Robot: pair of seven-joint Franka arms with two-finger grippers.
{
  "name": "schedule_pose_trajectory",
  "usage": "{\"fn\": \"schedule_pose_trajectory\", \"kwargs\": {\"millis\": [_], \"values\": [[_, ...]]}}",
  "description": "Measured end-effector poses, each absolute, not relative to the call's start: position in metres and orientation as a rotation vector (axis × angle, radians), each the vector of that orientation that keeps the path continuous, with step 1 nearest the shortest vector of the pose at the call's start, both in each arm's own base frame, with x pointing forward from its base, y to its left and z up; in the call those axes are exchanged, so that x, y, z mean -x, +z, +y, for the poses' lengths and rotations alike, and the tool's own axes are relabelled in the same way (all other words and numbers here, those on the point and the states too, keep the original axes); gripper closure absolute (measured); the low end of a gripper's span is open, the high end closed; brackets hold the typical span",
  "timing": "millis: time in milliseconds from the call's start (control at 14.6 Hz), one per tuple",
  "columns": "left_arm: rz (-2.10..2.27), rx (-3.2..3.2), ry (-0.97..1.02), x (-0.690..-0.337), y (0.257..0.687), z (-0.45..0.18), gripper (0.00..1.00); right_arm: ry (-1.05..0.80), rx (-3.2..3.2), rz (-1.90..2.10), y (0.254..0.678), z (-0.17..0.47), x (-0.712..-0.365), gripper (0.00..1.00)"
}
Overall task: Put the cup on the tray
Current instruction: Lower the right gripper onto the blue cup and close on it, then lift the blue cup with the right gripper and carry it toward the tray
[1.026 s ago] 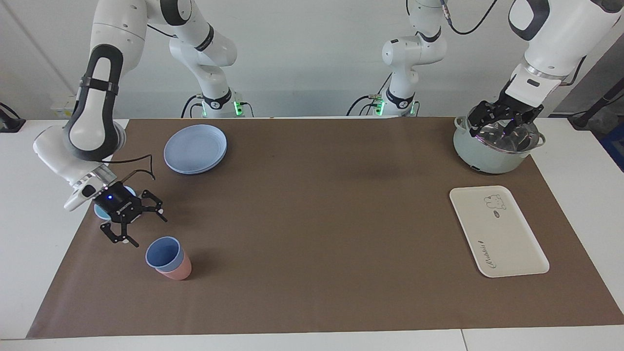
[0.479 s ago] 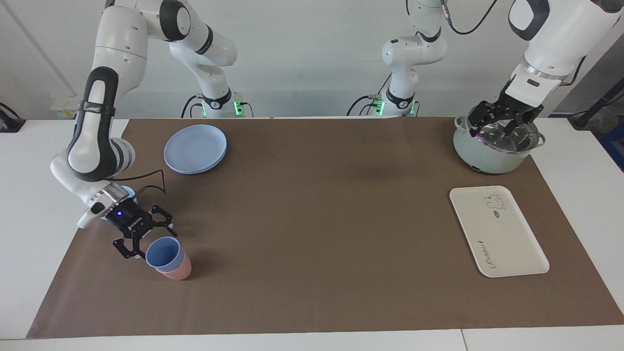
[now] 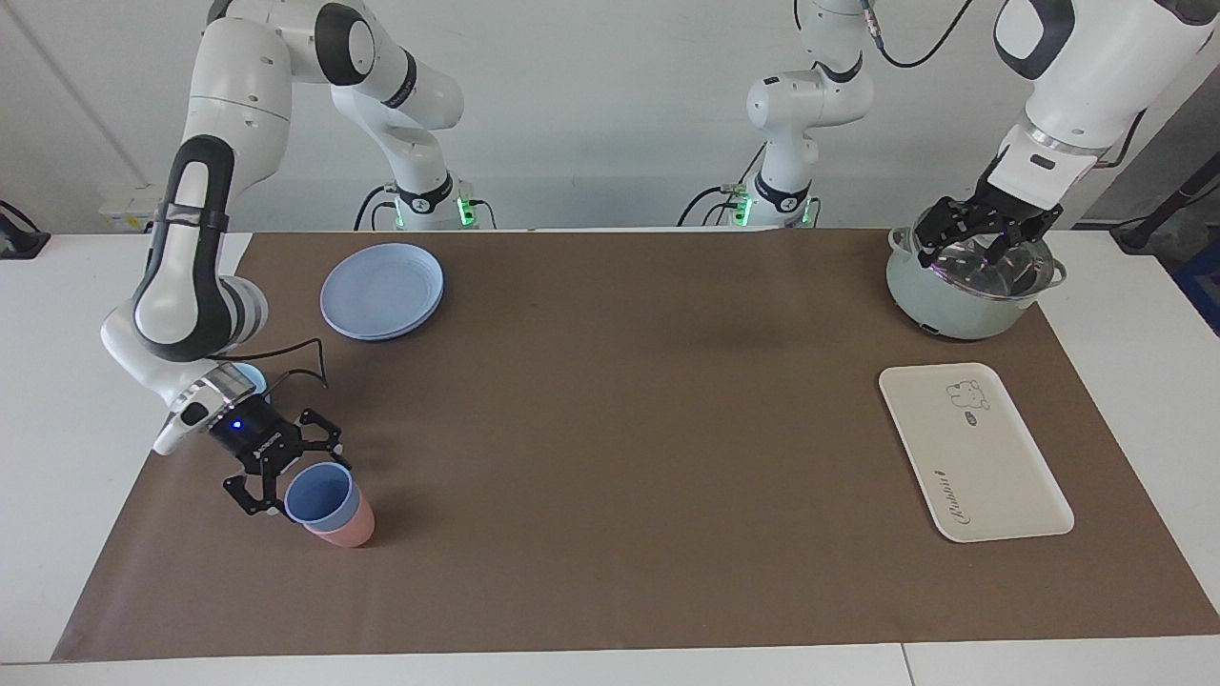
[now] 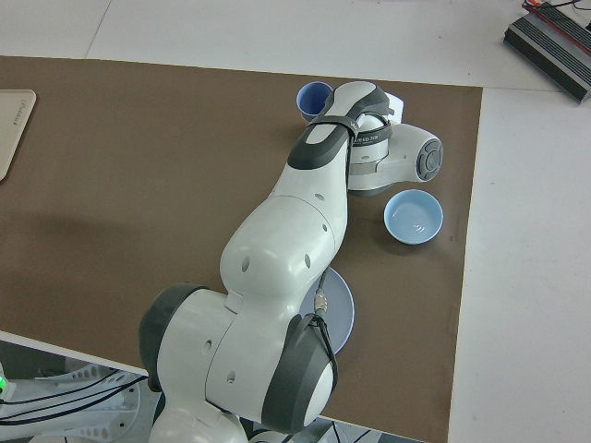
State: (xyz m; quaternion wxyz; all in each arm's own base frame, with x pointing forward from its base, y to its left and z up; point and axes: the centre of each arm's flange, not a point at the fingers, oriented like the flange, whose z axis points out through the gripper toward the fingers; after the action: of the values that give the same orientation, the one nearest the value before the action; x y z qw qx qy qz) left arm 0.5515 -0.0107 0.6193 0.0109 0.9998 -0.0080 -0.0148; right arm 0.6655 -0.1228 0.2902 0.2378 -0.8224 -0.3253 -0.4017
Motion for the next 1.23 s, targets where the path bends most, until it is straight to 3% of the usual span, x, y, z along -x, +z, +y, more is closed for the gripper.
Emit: {"fn": "schedule_pose_trajectory", "kwargs": {"millis": [821, 957, 1231], "values": [[-0.025, -3.119, -0.046, -0.552, 0.619, -0.011, 0.00, -1.137, 2.264, -0.893, 0.284, -0.098, -0.680, 0.00], [-0.025, -3.119, -0.046, -0.552, 0.619, -0.011, 0.00, -1.140, 2.263, -0.890, 0.284, -0.098, -0.681, 0.15], [-0.025, -3.119, -0.046, -0.552, 0.619, -0.011, 0.00, -1.146, 2.247, -0.877, 0.293, -0.087, -0.688, 0.15]]}}
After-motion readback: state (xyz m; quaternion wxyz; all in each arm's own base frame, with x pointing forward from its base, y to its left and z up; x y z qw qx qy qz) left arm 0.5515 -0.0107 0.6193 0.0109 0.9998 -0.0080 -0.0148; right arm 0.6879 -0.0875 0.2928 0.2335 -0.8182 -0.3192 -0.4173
